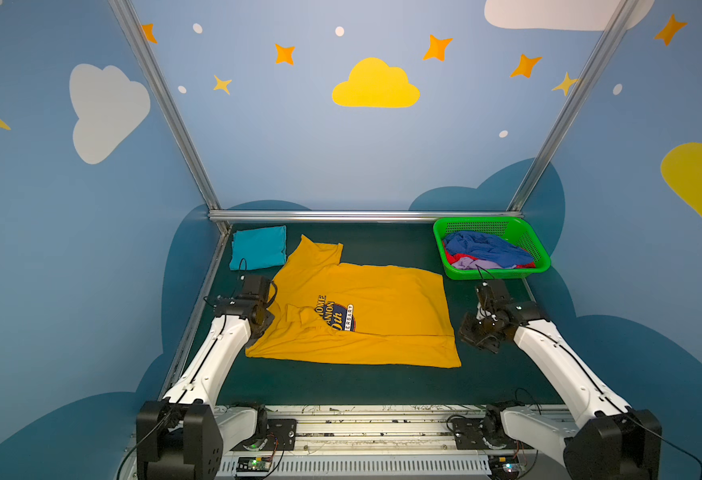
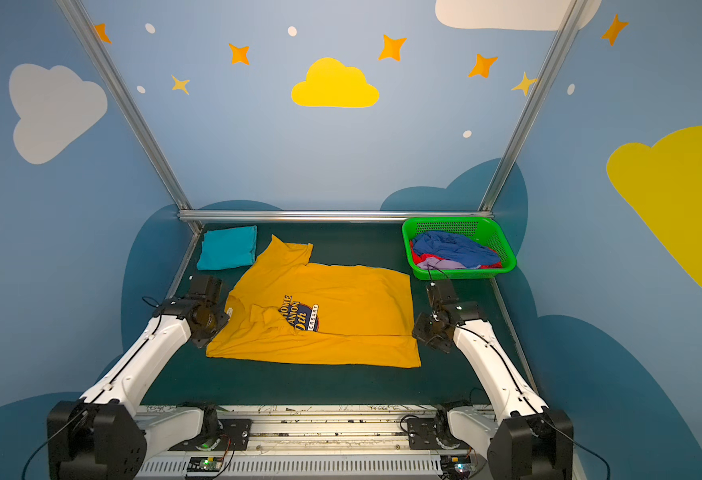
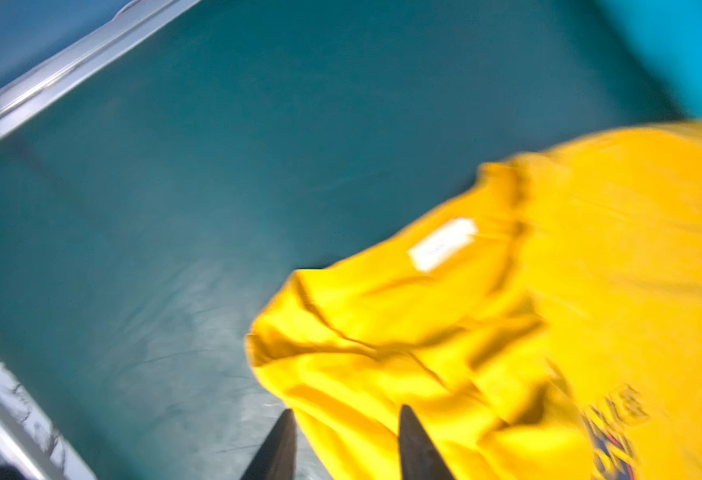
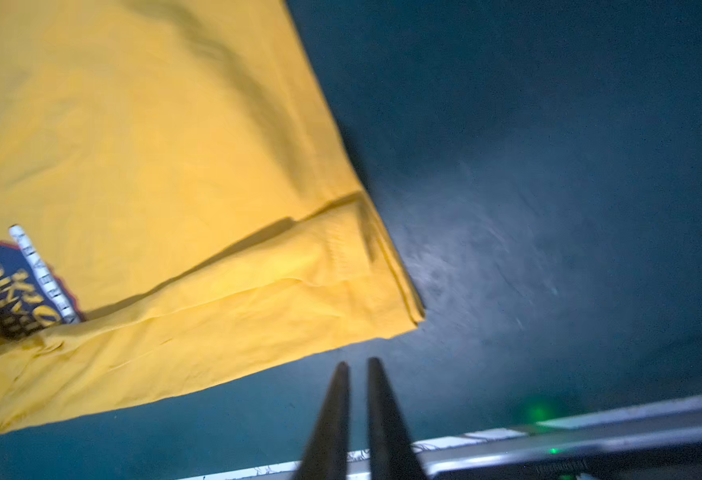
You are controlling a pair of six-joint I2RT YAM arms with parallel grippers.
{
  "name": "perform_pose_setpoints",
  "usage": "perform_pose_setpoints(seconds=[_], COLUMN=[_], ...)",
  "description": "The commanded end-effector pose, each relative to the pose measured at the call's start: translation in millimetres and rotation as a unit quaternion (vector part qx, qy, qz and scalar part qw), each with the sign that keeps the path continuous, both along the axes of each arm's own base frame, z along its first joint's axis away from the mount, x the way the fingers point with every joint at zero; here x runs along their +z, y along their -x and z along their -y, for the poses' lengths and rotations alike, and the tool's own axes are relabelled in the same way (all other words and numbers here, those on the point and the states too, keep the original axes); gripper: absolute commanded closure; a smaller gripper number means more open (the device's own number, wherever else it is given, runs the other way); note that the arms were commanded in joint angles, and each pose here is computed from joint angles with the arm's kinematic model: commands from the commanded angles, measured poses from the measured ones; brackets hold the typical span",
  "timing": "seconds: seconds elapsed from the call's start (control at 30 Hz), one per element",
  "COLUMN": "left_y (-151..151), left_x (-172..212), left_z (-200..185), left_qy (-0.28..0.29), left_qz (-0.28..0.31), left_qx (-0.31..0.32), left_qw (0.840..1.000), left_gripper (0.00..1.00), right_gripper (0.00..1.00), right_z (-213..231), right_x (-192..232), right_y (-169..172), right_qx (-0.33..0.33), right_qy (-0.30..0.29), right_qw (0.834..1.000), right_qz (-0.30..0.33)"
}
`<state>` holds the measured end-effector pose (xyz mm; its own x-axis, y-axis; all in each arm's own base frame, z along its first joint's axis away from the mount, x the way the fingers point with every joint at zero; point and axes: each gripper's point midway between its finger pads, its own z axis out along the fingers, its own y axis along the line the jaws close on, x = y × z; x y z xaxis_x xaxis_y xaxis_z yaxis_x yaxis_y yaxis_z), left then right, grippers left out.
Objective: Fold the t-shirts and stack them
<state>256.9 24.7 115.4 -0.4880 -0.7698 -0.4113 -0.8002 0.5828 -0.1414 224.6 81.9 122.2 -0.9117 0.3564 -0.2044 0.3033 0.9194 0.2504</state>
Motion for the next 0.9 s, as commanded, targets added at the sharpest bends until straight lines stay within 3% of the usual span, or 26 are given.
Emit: perform_pose_setpoints(seconds=[0.0, 0.1, 0.17, 0.27, 0.37, 0.57, 0.87], left_y=[-4, -6, -8, -8, -13, -44, -79], left_x=[-11, -24, -24, -21, -26, -45, -71], left_z=[18, 28, 28, 20, 17, 42, 43], left_qy=[-0.01, 0.011, 0.013, 0.014, 0.045, 0.12, 0.105], left_qz=[-0.029, -0.055, -0.053, -0.04, -0.028, -0.001, -0.037], left_qx=[-0.03, -0.031, -0.028, -0.008, 0.002, -0.041, -0.049], left_qw=[0.999, 0.998, 0.998, 0.999, 0.999, 0.992, 0.993], left_gripper=[0.64, 0.66, 0.66, 0.52, 0.4, 0.4, 0.43], right_gripper=[1.0, 1.0, 1.0, 0.83, 0.73, 0.76, 0.77], right_z=[-47, -113, -159, -224, -271, -302, -258], right_x=[16, 23, 29, 29, 23, 8, 3], right_y=[-18, -25, -27, -20, -16, -19, -27], right_qx=[0.097, 0.21, 0.29, 0.393, 0.446, 0.456, 0.394], right_qy=[0.005, 0.018, 0.049, 0.057, 0.036, -0.004, -0.05], right_qw=[0.994, 0.975, 0.95, 0.908, 0.882, 0.882, 0.914], right_qz=[0.043, 0.077, 0.106, 0.138, 0.146, 0.118, 0.089])
